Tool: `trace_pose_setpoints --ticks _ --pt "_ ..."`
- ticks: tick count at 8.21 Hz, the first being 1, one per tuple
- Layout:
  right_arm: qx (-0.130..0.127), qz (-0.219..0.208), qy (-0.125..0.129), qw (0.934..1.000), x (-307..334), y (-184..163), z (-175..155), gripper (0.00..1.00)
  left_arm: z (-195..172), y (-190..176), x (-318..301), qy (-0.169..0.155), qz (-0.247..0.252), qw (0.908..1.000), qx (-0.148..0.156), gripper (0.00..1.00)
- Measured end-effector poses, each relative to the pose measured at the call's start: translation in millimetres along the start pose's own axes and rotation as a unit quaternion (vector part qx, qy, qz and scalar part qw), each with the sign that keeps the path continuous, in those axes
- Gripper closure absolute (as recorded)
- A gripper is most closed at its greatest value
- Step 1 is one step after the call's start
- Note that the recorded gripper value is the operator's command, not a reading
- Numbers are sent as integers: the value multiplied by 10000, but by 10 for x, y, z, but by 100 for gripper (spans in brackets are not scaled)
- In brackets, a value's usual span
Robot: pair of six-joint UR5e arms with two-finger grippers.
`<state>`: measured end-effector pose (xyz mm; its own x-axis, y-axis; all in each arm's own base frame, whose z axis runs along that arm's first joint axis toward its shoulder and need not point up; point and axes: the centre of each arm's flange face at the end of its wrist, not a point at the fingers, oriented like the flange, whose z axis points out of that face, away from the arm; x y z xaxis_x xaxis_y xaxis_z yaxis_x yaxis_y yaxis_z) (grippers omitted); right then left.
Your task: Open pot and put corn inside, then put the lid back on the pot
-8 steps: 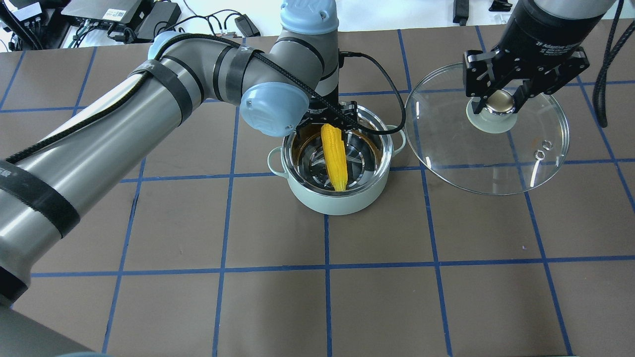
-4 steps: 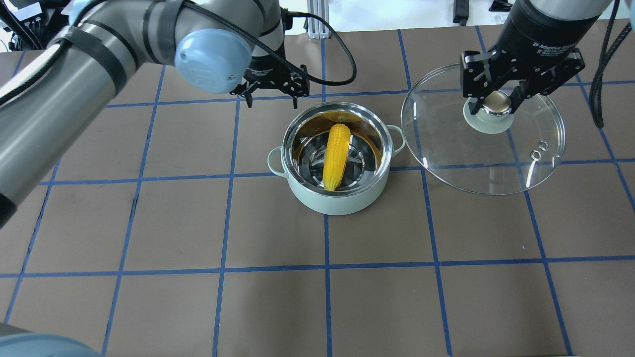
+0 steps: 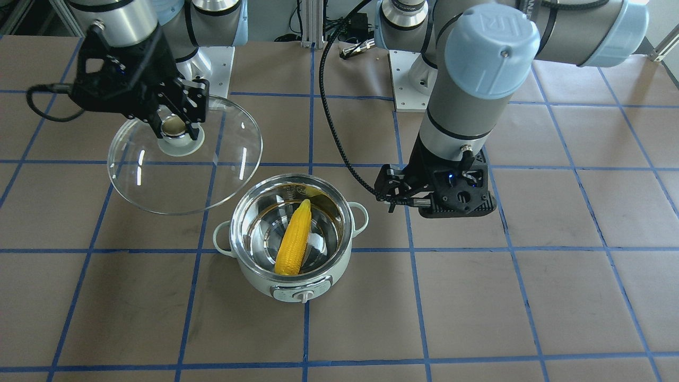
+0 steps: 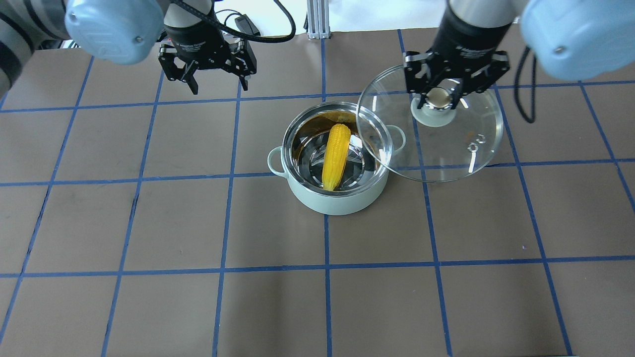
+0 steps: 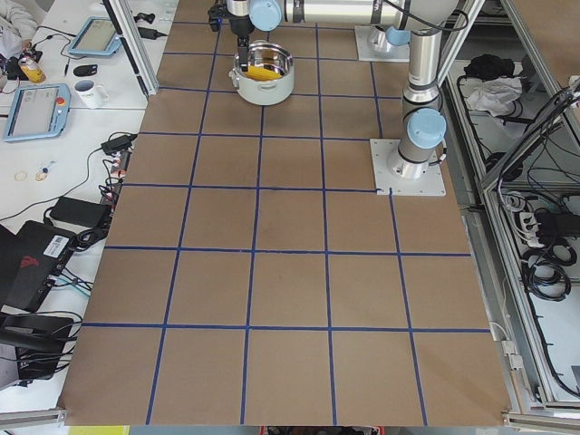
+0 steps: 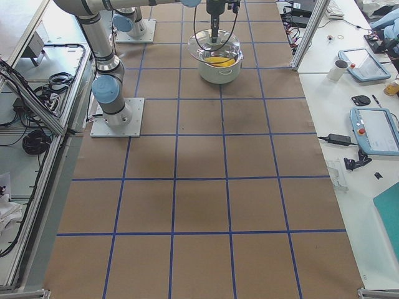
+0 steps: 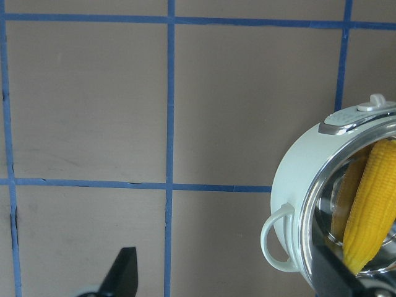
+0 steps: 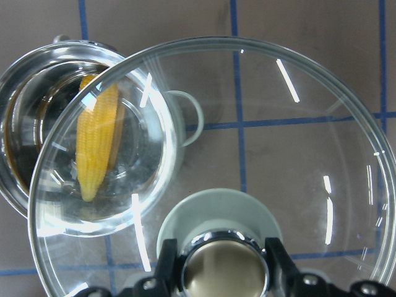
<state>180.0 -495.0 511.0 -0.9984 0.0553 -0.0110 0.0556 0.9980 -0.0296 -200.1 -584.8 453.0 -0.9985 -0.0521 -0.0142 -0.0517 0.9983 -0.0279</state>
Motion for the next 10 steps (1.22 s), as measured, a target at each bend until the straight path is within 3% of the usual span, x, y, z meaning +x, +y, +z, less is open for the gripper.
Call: trace_pose_setpoints --ticks 2,4,6,10 --pt "27 58 -30 10000 -678 -233 549 88 -381 180 -167 88 -86 9998 184 0" --pt "108 57 -103 9999 -1212 -317 988 88 -533 239 -294 104 -34 9995 298 0" --pt "212 40 -178 9996 -1418 -366 1210 88 -552 260 -378 79 -12 9995 311 0" --pt "86 55 -89 9999 -1436 -348 1453 89 -522 211 -621 22 205 9995 256 0"
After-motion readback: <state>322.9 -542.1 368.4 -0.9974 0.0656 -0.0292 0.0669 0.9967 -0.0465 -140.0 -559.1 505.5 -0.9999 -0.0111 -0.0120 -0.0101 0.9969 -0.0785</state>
